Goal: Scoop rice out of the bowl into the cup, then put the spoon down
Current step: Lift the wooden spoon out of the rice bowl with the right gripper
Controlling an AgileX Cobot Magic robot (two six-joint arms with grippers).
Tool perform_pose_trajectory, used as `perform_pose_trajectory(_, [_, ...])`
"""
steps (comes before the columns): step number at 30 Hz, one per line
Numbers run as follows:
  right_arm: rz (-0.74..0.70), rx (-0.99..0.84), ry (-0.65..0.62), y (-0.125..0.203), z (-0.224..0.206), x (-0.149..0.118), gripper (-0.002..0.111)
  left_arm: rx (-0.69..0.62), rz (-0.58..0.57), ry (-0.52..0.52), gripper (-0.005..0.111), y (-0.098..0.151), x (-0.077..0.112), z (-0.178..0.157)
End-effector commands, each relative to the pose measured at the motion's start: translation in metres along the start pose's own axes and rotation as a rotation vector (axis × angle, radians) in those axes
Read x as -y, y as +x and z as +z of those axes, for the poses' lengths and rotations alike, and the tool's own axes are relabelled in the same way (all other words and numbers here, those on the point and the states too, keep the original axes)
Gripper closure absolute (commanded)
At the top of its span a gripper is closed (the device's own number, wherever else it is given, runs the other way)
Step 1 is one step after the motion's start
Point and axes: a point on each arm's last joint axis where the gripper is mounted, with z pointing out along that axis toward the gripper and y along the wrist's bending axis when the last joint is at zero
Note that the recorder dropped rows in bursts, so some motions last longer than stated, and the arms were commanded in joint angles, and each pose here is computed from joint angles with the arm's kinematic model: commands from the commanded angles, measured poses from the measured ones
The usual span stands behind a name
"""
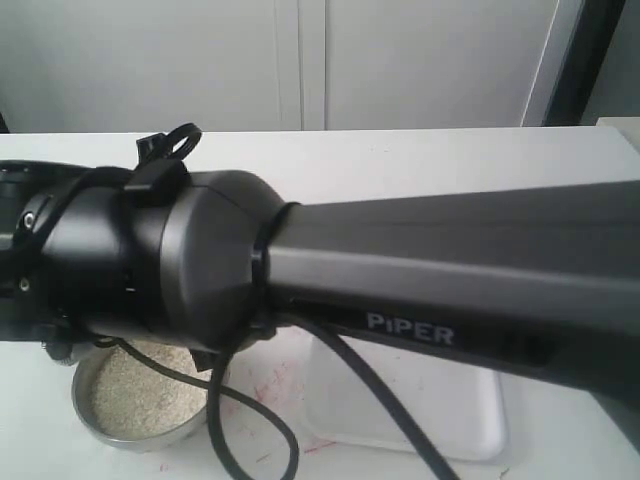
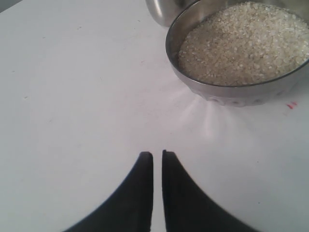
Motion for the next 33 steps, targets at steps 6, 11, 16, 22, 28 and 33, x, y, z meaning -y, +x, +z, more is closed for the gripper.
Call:
perform_pose_trajectory(6, [-0.023,-0.085,-0.019,0.04,0.009,-0.009,0.108,-0.04,-0.004,0.009,0.092,0.006,0.001,0.001])
perform_pose_trajectory(11, [-0.074,-0.102,-0.026,0.054,0.005,-0.019,0.108,-0.04,-0.004,0.009,0.092,0.006,0.001,0.001])
perform_pose_trajectory(16, [-0.14,-0.08,-0.011,0.049,-0.007,-0.028,0.108,-0.04,-0.004,0.009,0.092,0.006,0.001,0.001])
perform_pose_trajectory(22, [-0.206,-0.077,0.01,0.039,-0.009,-0.036,0.108,-0.04,-0.004,0.009,0.092,0.006,0.001,0.001])
perform_pose_trajectory(28, [-0.257,-0.112,0.002,0.035,0.004,-0.047,0.108,-0.04,-0.004,0.009,0.092,0.006,0.001,0.001])
perform_pose_trajectory(33, [-0.272,-0.124,-0.004,0.031,0.01,-0.051,0.108,-0.04,-0.004,0.009,0.092,0.006,0.001,0.001])
